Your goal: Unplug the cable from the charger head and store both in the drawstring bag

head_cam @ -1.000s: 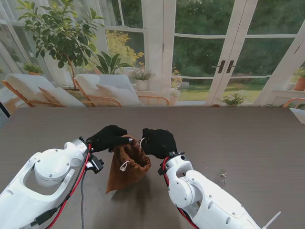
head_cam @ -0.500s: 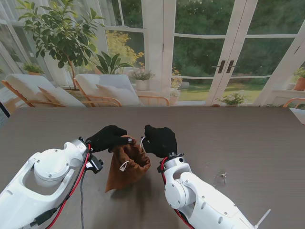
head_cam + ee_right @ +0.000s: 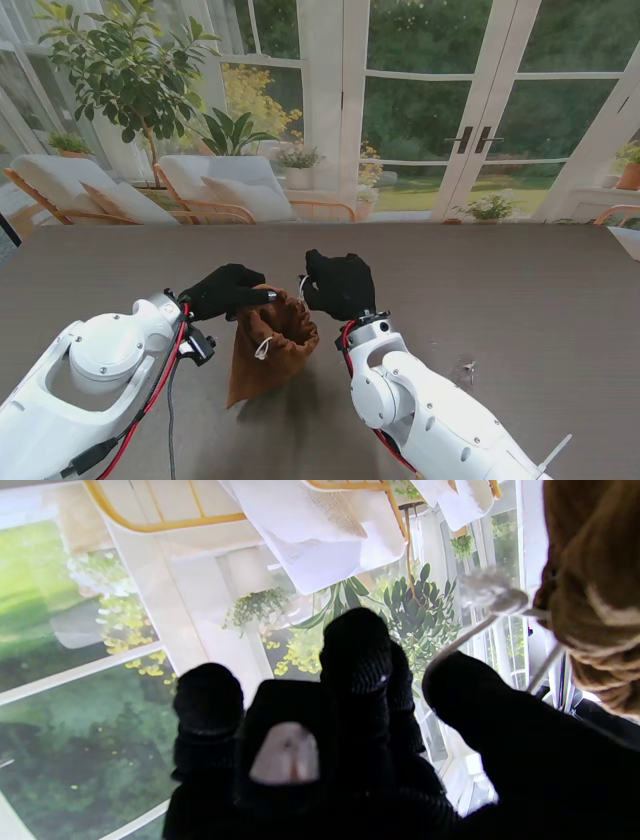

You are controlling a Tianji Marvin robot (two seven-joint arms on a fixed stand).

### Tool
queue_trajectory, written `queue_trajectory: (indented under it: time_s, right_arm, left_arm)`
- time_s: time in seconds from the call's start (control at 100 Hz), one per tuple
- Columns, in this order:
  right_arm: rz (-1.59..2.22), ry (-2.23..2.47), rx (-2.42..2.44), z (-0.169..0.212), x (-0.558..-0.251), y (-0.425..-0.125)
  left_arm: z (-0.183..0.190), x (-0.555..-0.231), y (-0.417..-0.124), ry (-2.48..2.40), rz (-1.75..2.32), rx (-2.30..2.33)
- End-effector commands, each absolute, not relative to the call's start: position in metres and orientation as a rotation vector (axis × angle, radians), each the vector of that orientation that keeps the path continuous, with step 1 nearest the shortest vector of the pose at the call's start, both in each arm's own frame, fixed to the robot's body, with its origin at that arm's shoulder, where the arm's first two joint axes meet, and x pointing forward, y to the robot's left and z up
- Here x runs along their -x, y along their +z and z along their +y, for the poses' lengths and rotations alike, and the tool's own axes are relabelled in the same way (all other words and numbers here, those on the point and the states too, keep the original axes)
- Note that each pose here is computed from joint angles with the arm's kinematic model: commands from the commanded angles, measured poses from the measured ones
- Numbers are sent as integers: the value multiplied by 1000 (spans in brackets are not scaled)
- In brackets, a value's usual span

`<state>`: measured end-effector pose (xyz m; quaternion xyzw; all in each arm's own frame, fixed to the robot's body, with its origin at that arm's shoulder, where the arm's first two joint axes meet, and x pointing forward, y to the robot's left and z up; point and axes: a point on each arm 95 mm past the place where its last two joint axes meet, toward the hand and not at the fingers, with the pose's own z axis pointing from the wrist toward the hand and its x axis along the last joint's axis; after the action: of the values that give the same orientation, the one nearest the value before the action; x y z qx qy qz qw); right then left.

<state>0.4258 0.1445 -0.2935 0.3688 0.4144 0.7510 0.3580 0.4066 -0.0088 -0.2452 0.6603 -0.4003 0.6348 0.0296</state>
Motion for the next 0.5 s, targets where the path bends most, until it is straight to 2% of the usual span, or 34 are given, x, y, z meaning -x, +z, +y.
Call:
queue_trajectory:
  time_s: [0.0,0.49]
  right_arm:
    - [1067,1938,-935,143,-429,-287]
    - [998,1921,-810,136,-428,-271]
  left_arm:
    - [-10,-404,-244,1941,-1244,-2028]
    - [-10,-404,-245,1966,-1190,-2065]
